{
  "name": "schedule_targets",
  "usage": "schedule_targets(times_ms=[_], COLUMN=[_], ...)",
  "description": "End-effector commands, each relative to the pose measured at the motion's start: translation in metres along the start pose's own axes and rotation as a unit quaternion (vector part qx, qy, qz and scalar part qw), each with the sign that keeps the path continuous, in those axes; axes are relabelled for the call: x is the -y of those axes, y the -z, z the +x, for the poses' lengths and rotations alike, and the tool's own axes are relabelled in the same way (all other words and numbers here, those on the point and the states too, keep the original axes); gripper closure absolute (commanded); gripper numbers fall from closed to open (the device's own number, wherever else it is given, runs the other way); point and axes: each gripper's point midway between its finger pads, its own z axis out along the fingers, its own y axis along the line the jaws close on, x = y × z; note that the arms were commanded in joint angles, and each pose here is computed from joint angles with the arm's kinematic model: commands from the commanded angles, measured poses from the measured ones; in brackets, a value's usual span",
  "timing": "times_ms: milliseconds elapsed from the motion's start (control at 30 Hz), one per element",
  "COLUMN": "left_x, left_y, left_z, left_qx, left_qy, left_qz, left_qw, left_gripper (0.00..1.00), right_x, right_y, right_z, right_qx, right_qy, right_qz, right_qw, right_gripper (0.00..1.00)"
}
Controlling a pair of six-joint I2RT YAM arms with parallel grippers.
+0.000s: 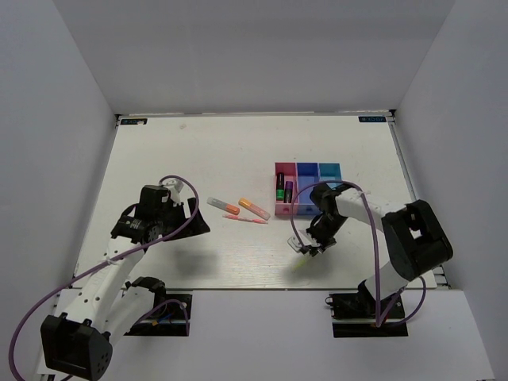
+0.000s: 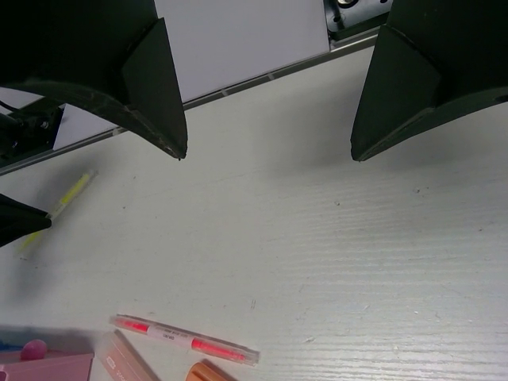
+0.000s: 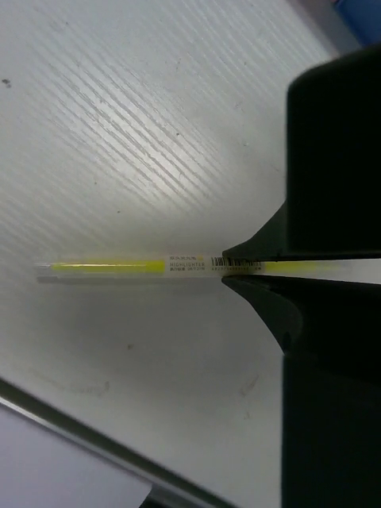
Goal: Sort the stationery into containers
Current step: Pick up the pen from the center of the board, then place the pen in the storage box.
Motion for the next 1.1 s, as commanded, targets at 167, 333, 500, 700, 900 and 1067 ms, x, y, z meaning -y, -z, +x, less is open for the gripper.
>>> schedule_targets(times_ms=[167, 333, 500, 700, 900, 1067], left_x=[0.004, 0.003, 0.003, 0.001, 0.003, 0.004], left_y=[-0.002, -0.005, -0.008, -0.009, -0.01, -0.013], left_z=[0.0, 0.001, 0.003, 0.004, 0.005, 0.005], left_qx=[-0.004, -0.007, -0.015, -0.017, -0.023, -0.03], left_qy=[-0.003, -0.001, 0.001, 0.002, 0.003, 0.005], left_qz=[0.014, 0.014, 0.015, 0.011, 0.016, 0.018], left_qw=[1.0, 1.0, 1.0, 1.0, 1.0, 0.999], left_gripper=[0.06, 0.06, 0.06, 0.06, 0.06, 0.06], right_x=[0.005, 0.031, 0.083, 0.123, 0.137, 0.149], right_y=[0.033, 0.058, 0.109, 0.173, 0.208, 0.218], right_z=[-0.054, -0.066, -0.048, -0.029, 0.003, 0.028], right_qx=[0.058, 0.072, 0.049, 0.047, 0.017, 0.003], right_qy=[-0.167, -0.234, -0.346, -0.425, -0.501, -0.575], right_qz=[0.068, 0.166, 0.342, 0.493, 0.581, 0.597], right_qw=[0.982, 0.955, 0.872, 0.758, 0.642, 0.559], right_gripper=[1.0, 1.0, 1.0, 1.0, 1.0, 1.0])
